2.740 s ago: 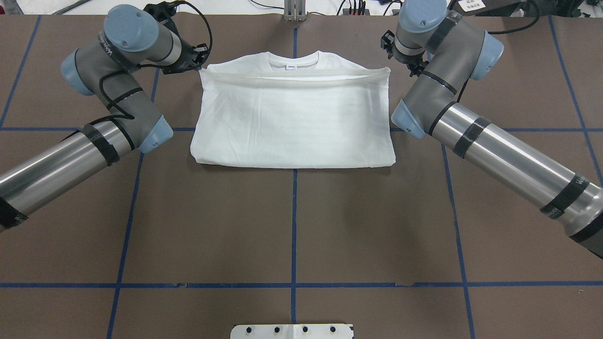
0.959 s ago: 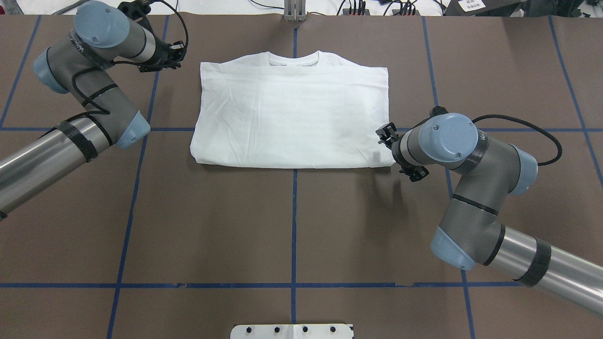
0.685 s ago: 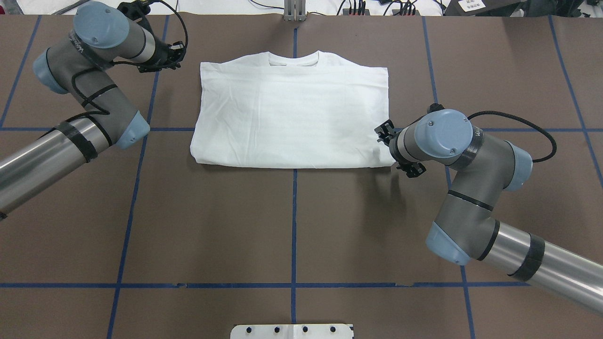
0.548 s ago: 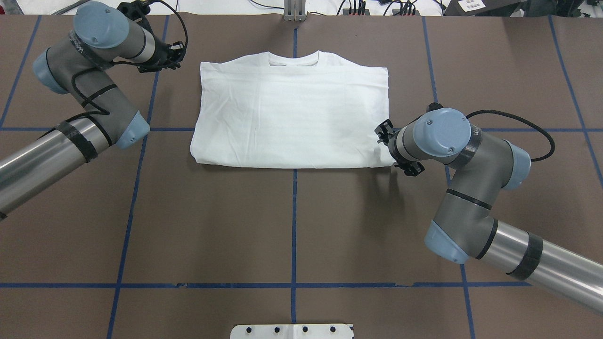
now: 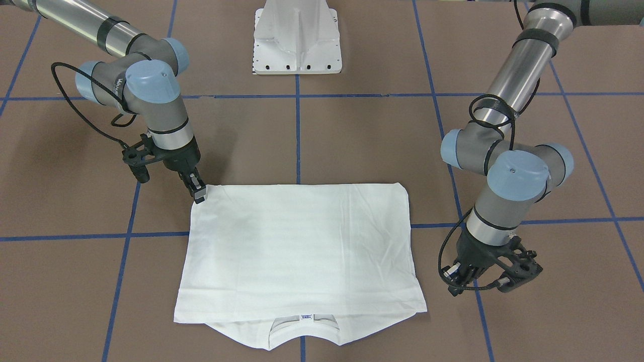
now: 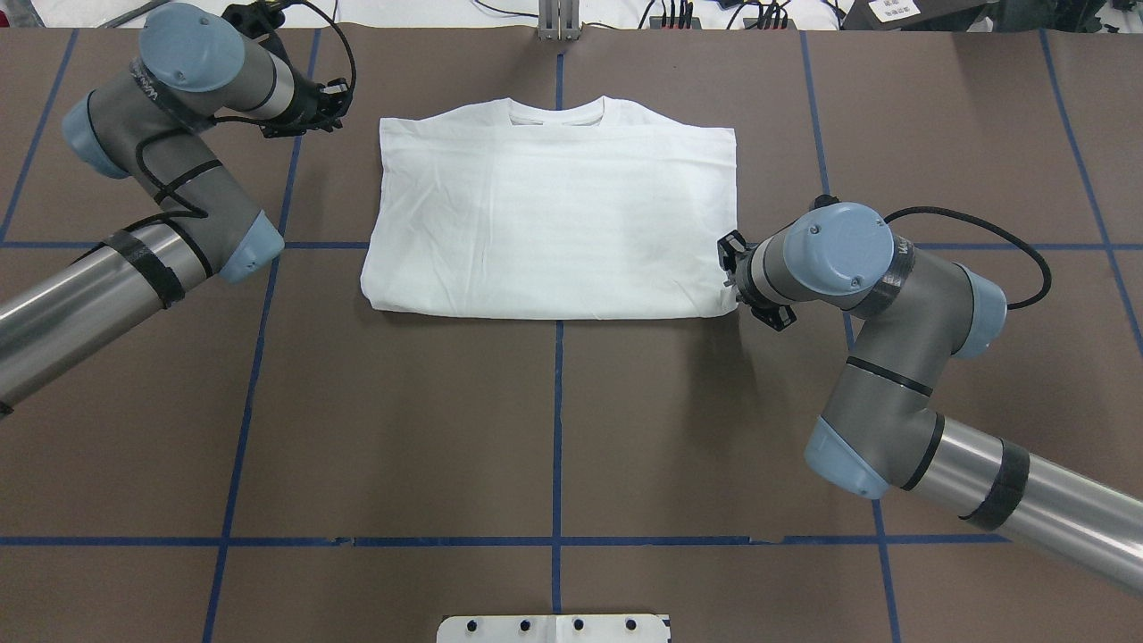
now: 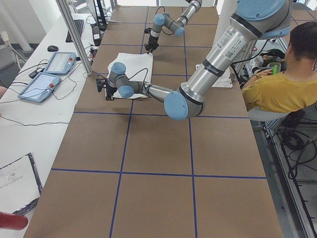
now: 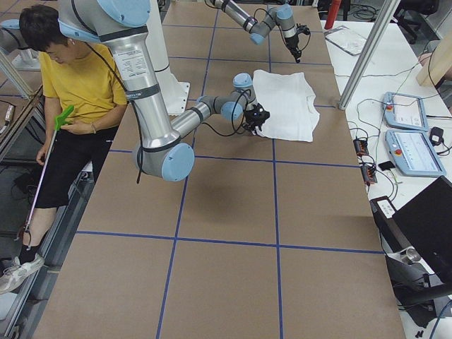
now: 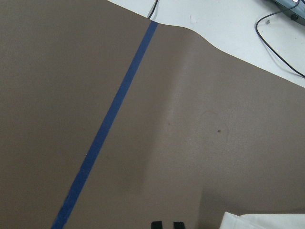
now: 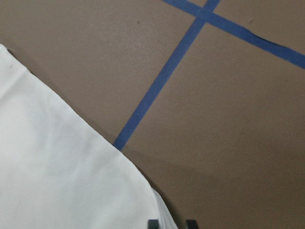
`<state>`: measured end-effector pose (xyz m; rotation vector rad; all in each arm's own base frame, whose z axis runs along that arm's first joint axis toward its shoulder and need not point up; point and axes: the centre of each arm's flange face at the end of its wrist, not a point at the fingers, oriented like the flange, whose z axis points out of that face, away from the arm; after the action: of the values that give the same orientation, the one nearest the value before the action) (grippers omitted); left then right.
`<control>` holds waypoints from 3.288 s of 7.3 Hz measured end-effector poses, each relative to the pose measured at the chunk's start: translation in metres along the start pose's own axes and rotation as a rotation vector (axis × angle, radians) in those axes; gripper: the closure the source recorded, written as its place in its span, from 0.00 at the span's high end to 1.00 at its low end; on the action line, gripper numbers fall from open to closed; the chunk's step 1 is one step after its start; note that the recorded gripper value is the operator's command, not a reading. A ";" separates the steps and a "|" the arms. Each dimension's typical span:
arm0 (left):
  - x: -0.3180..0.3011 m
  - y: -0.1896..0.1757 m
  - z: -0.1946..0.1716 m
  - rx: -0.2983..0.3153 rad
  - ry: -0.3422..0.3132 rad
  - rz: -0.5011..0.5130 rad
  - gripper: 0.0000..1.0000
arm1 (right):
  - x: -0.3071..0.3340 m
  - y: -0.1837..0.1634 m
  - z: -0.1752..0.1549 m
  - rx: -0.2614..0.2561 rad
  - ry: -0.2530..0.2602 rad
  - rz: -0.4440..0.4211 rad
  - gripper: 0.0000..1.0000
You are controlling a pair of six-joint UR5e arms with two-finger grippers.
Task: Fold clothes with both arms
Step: 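Grasp the corner with the right gripper and drag it, turning the shirt, then reach the left gripper to the shirt's far corner and grasp it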
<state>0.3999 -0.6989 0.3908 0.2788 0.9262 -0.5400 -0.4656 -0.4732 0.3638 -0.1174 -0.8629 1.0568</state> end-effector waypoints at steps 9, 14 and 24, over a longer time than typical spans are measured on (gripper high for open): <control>0.010 0.040 -0.059 -0.172 0.143 -0.039 0.32 | 0.137 0.063 -0.142 -0.270 0.164 -0.081 0.00; 0.038 0.158 -0.111 -0.415 0.229 -0.142 0.54 | 0.222 0.170 -0.164 -0.488 0.478 -0.063 0.00; 0.032 0.321 -0.104 -0.506 0.126 -0.194 0.26 | 0.231 0.180 -0.166 -0.495 0.503 -0.060 0.00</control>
<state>0.5222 -0.3950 0.3048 -0.2394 1.1859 -0.4506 -0.4350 -0.1446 0.2972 -0.7377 -0.6434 0.6904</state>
